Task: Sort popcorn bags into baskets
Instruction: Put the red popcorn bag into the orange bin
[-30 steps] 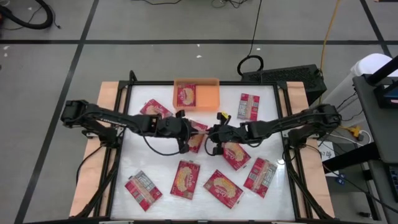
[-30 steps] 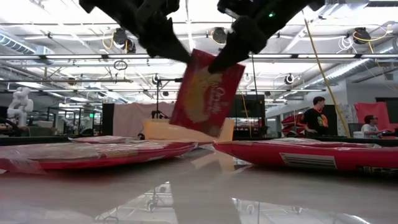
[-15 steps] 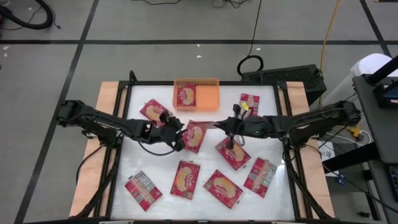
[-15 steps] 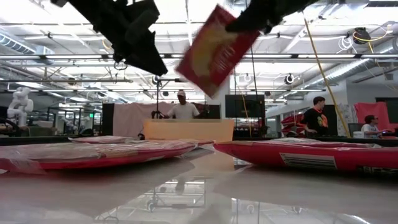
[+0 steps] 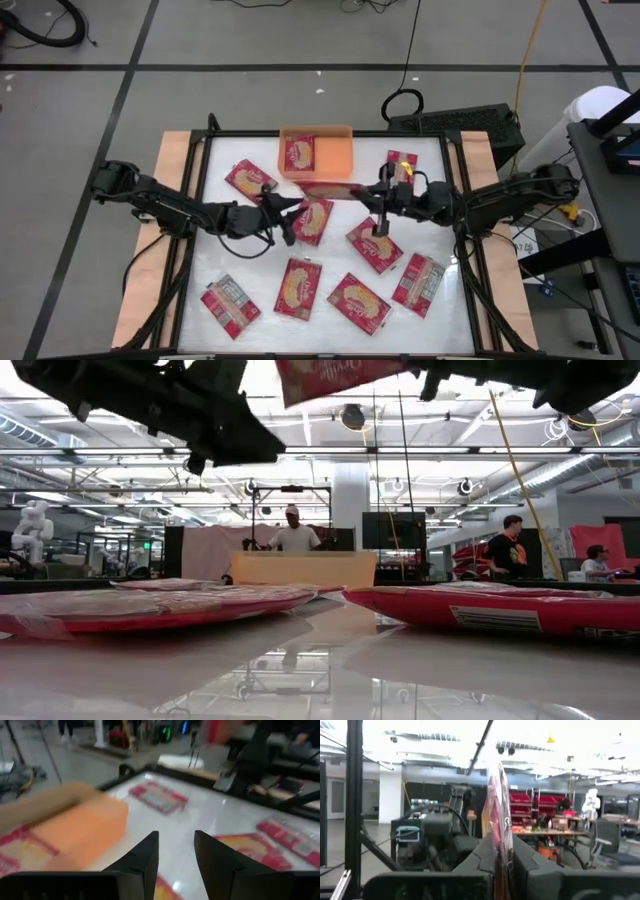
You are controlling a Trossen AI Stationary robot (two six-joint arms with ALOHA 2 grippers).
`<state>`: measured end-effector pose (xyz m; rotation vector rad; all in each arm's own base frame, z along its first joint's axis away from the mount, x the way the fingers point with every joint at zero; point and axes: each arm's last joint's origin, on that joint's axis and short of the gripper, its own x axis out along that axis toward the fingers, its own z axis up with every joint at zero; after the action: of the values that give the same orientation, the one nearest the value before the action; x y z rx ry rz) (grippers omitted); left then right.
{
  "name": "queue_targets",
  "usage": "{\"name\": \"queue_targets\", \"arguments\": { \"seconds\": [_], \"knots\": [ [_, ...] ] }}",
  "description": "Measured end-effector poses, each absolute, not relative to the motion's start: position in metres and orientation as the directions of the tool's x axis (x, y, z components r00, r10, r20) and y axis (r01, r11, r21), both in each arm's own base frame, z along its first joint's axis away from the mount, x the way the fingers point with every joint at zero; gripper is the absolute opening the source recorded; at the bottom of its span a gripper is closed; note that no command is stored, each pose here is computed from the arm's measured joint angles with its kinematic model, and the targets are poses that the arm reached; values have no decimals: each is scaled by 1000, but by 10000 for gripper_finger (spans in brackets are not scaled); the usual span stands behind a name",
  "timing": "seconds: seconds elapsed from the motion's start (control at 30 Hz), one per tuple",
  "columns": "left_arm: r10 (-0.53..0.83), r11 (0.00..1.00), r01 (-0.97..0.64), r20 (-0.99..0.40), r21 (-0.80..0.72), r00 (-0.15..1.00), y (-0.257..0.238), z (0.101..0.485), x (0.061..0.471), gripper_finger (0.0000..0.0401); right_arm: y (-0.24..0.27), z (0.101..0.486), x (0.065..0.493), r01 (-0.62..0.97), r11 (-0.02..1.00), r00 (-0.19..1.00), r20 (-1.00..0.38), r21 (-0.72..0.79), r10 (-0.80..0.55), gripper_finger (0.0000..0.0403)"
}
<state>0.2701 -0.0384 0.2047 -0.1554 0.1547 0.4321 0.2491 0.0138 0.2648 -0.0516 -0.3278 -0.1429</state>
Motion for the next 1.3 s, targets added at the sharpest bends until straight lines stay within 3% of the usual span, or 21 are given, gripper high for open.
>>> {"name": "queue_targets", "arguments": {
  "seconds": [0.23, 0.4, 0.6, 0.73, 0.83, 0.97, 1.2, 1.3],
  "knots": [
    [352, 925, -359, -80, -121, 933, -47, 236, 256, 129, 12, 254, 251, 177, 984, 970, 164, 30, -180, 9],
    [347, 933, -346, -4, -102, 938, -47, 257, 243, 129, 14, 268, 249, 155, 987, 946, 283, 31, -157, 9],
    [348, 930, -343, 21, -131, 937, -46, 255, 248, 129, 14, 284, 243, 122, 992, 885, 449, 35, -125, 9],
    [256, 965, -248, 114, -85, 960, -46, 250, 263, 130, 17, 285, 245, 34, 999, 846, 530, 39, -50, 9],
    [160, 987, -158, 243, -27, 957, -47, 252, 271, 130, 18, 279, 251, -13, 999, 828, 561, 34, -8, 9],
    [136, 990, -142, 363, -12, 922, -46, 255, 280, 130, 19, 271, 257, -25, 999, 794, 608, 45, -7, 9],
    [166, 985, -170, 409, -29, 897, -38, 264, 294, 124, 20, 264, 273, -29, 998, 813, 583, 55, -8, 9],
    [164, 985, -168, 411, -25, 897, -37, 264, 294, 85, 20, 262, 274, -26, 998, 817, 576, 53, -10, 9]
  ]
}}
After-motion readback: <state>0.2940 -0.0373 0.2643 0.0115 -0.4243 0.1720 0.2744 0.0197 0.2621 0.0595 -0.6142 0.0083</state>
